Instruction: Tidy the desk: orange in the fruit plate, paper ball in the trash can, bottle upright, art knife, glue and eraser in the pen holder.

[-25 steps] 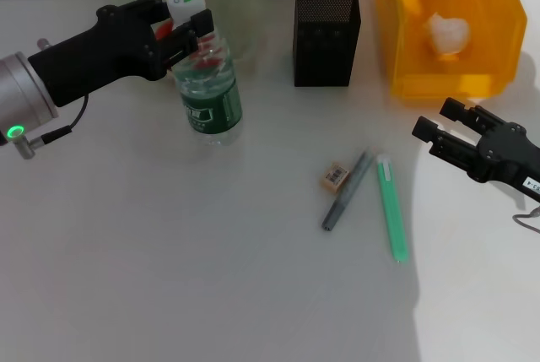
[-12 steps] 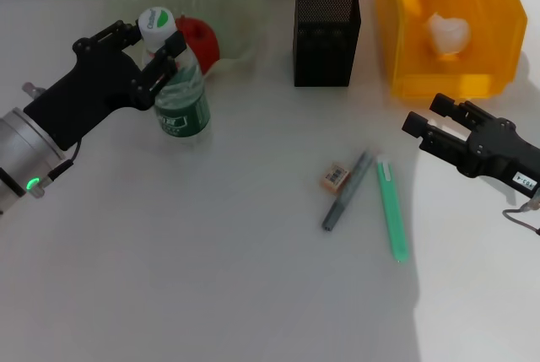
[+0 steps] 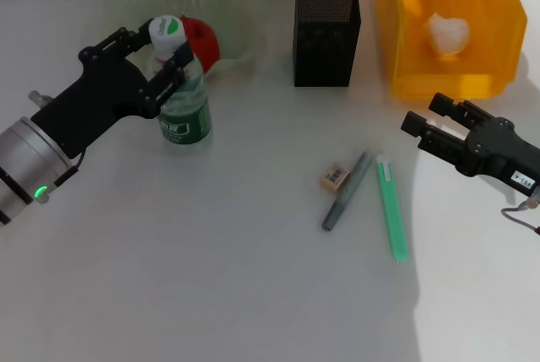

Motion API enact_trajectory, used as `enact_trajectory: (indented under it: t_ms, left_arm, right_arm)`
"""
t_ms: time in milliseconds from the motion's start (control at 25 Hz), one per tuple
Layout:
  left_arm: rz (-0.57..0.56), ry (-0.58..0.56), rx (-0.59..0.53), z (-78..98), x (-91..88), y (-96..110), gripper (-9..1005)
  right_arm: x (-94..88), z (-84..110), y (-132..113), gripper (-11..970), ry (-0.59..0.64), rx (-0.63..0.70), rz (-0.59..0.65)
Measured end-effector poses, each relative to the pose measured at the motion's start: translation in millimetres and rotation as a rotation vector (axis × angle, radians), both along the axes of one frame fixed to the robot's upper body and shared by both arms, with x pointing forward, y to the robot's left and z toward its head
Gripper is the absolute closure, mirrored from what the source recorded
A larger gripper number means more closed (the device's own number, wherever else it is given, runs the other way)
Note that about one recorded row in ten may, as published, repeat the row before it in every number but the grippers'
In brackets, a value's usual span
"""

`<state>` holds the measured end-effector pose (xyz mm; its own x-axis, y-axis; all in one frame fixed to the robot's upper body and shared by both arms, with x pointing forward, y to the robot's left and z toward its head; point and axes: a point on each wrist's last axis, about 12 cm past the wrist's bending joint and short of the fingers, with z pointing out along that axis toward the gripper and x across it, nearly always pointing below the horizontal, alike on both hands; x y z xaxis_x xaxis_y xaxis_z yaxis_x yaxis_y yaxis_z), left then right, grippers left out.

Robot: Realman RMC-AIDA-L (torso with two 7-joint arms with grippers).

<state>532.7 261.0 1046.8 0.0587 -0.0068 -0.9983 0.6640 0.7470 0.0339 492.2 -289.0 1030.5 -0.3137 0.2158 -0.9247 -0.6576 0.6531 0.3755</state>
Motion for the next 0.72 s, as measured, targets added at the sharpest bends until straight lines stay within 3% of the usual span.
enact_trajectory:
  t_ms: [120, 240, 320, 360, 440, 480, 560, 600, 640, 720]
  left_arm:
    - [0.002, -0.015, -0.016, 2.2, -0.7, 0.6, 502]
    - [0.019, -0.038, -0.051, 5.8, -1.9, 3.6, 397]
    - [0.035, -0.079, -0.107, 12.2, -5.6, 9.3, 328]
    - [0.044, -0.142, -0.197, 22.3, -13.8, 18.6, 293]
    - [0.044, -0.142, -0.197, 22.3, -13.8, 18.6, 286]
    - [0.011, -0.194, -0.319, 36.0, -25.5, 30.4, 283]
    - [-0.046, -0.197, -0.357, 45.7, -30.4, 40.1, 276]
    - [-0.115, -0.184, -0.333, 53.8, -32.0, 48.9, 272]
    - [-0.162, -0.164, -0.315, 57.8, -33.5, 53.4, 269]
    - [-0.322, -0.070, -0.189, 67.4, -36.2, 67.0, 262]
  right_arm:
    - [-0.2, -0.2, 0.3, 193, 0.001, 0.001, 0.000]
    - [-0.9, -0.3, 1.0, 193, 0.001, 0.006, 0.003]
    - [-0.9, 0.4, 1.1, 193, -0.002, 0.011, 0.003]
    - [-0.1, 3.5, 0.5, 193, -0.018, 0.021, 0.006]
    - [1.3, 7.6, -1.0, 193, -0.035, 0.029, 0.010]
    - [3.0, 12.1, -2.8, 193, -0.049, 0.037, 0.017]
    - [12.5, 39.7, -16.2, 193, -0.091, 0.071, 0.057]
    - [12.5, 39.7, -16.2, 193, -0.091, 0.071, 0.057]
    - [16.1, 52.3, -22.8, 193, -0.086, 0.079, 0.080]
    - [23.0, 80.6, -34.2, 193, -0.071, 0.055, 0.139]
